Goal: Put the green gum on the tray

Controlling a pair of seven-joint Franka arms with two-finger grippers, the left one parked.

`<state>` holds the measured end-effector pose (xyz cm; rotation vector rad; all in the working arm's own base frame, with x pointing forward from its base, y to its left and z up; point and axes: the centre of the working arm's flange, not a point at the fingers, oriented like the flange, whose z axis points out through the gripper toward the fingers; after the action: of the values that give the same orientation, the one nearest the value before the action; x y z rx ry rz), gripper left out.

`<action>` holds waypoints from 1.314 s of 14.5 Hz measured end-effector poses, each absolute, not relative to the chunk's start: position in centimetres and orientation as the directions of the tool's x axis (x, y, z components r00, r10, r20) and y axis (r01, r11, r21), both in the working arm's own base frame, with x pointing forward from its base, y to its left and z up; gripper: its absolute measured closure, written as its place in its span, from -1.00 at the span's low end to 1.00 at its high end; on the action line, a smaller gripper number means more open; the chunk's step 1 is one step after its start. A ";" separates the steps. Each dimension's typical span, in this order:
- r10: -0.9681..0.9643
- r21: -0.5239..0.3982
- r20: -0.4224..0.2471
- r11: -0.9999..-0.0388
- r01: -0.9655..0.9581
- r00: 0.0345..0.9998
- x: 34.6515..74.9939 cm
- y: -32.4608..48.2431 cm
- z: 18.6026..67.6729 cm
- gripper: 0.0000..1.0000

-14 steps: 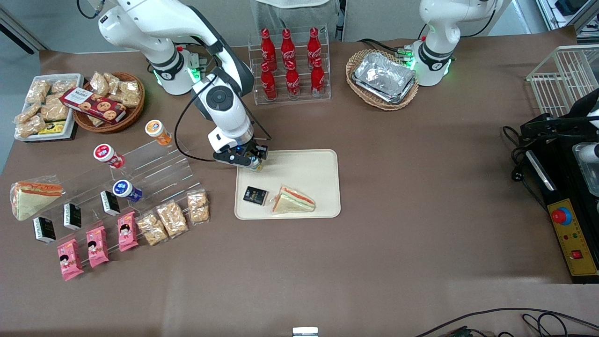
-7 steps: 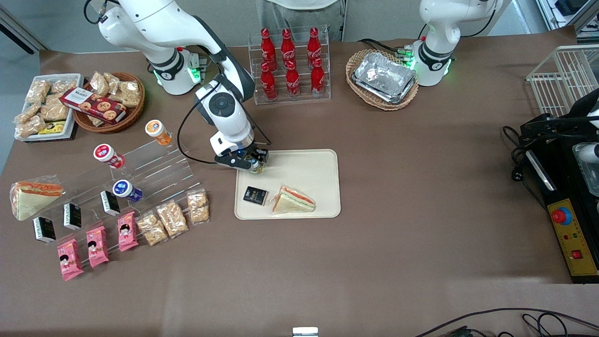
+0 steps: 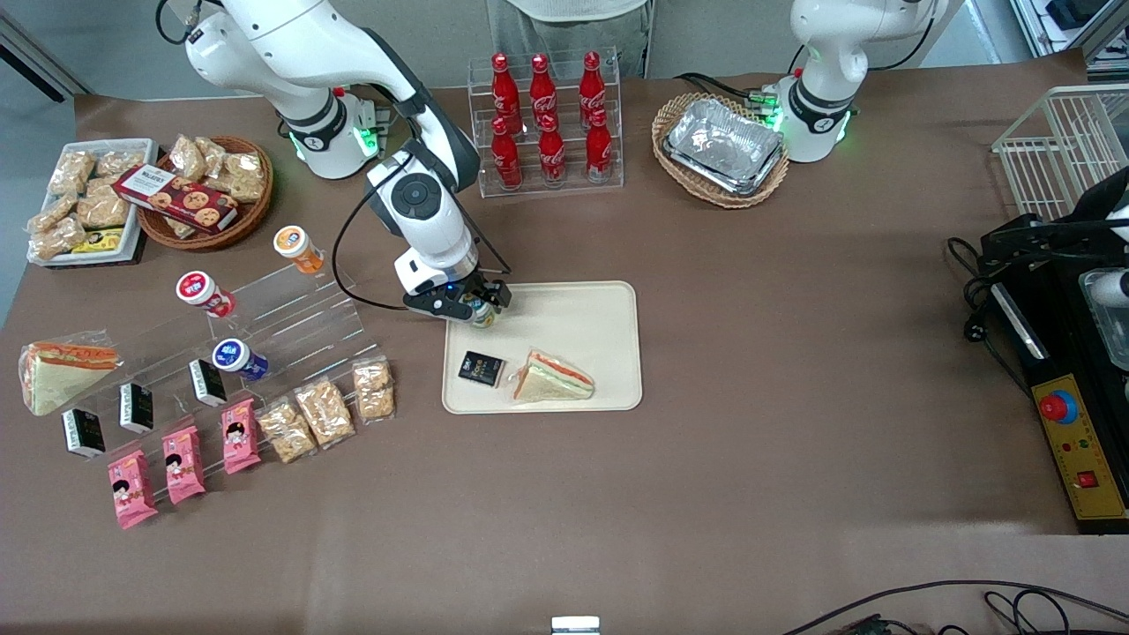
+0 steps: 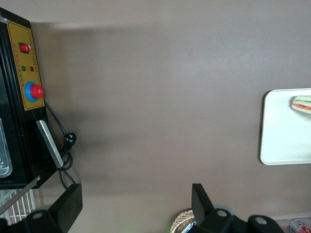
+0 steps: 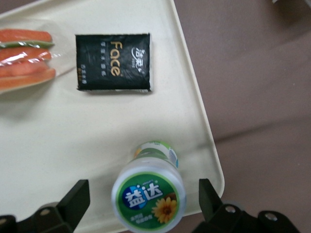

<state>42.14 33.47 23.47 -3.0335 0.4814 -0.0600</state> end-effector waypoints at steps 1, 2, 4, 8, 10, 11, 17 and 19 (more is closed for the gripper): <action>-0.304 -0.068 0.024 -0.951 -0.301 0.952 42.4 33.4 24.1 -1.00; -0.295 -0.051 0.011 -0.954 -0.294 0.955 42.6 33.5 25.2 -1.00; -0.279 -0.012 -0.022 -0.960 -0.279 0.960 43.5 34.0 29.3 -1.00; -0.256 0.035 -0.071 -0.967 -0.254 0.964 44.6 35.3 42.0 -1.00; -0.233 0.044 -0.085 -0.972 -0.230 0.969 44.8 35.8 48.4 -1.00; -0.215 0.044 -0.090 -0.976 -0.211 0.973 44.8 35.9 51.3 -1.00; -0.028 -0.005 -0.067 -1.000 -0.028 0.997 46.8 31.3 60.7 -1.00; 0.042 -0.025 -0.051 -0.999 0.041 0.998 49.5 25.3 61.8 -1.00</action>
<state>49.53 25.29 61.78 -3.1164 -0.0650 0.0810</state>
